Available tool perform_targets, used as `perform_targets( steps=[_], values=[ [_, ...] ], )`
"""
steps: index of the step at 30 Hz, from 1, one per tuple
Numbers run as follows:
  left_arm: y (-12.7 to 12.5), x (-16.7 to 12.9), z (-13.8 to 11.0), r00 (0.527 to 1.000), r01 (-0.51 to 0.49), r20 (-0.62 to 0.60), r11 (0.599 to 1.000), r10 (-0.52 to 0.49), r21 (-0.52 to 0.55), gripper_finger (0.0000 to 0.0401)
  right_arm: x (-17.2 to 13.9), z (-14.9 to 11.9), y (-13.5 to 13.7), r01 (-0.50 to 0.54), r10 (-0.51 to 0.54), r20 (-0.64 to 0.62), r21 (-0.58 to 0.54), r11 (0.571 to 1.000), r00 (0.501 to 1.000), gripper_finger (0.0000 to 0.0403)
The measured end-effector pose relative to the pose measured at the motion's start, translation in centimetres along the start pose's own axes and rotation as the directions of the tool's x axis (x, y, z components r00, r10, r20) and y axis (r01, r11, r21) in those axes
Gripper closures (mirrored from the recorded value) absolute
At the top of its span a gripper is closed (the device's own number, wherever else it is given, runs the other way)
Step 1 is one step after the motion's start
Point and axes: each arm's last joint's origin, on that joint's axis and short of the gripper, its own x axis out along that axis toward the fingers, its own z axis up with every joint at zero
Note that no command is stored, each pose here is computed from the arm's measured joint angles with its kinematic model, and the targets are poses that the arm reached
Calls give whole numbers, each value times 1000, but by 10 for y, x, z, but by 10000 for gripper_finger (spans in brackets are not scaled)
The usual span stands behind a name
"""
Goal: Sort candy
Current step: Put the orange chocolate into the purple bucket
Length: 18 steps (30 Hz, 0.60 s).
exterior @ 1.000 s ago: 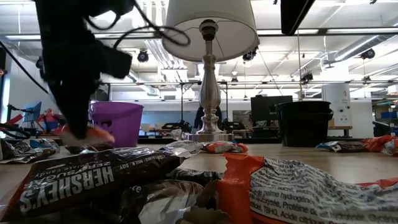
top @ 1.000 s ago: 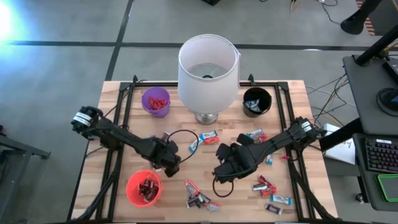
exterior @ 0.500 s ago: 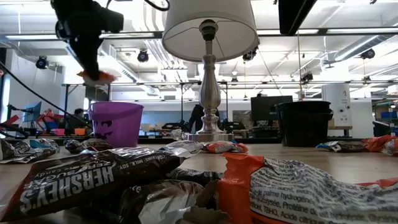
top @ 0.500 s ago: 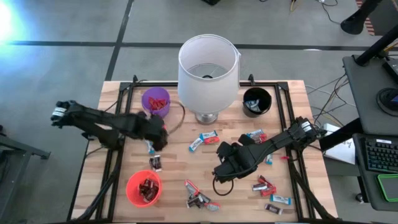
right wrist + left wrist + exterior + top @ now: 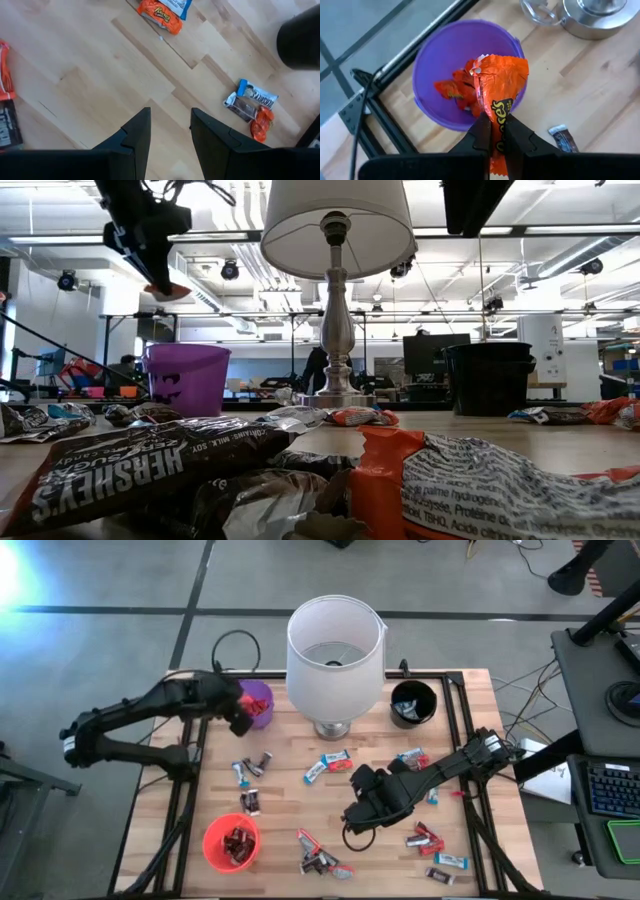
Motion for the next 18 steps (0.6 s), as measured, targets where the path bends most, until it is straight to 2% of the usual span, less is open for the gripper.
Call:
perform_targets(
  steps=[9, 13, 18],
  values=[
    [16, 20, 18, 999, -33, 9, 997, 32, 74, 392, 0, 0, 0, 0, 0, 0, 75, 997, 1000, 275],
    [14, 27, 22, 999, -35, 3, 993, 35, 111, 359, 0, 0, 0, 0, 0, 0, 109, 994, 1000, 275],
    [12, 25, 32, 1000, -11, 3, 986, 11, 164, 300, 0, 0, 0, -1, 3, -10, 144, 990, 1000, 275]
  ],
)
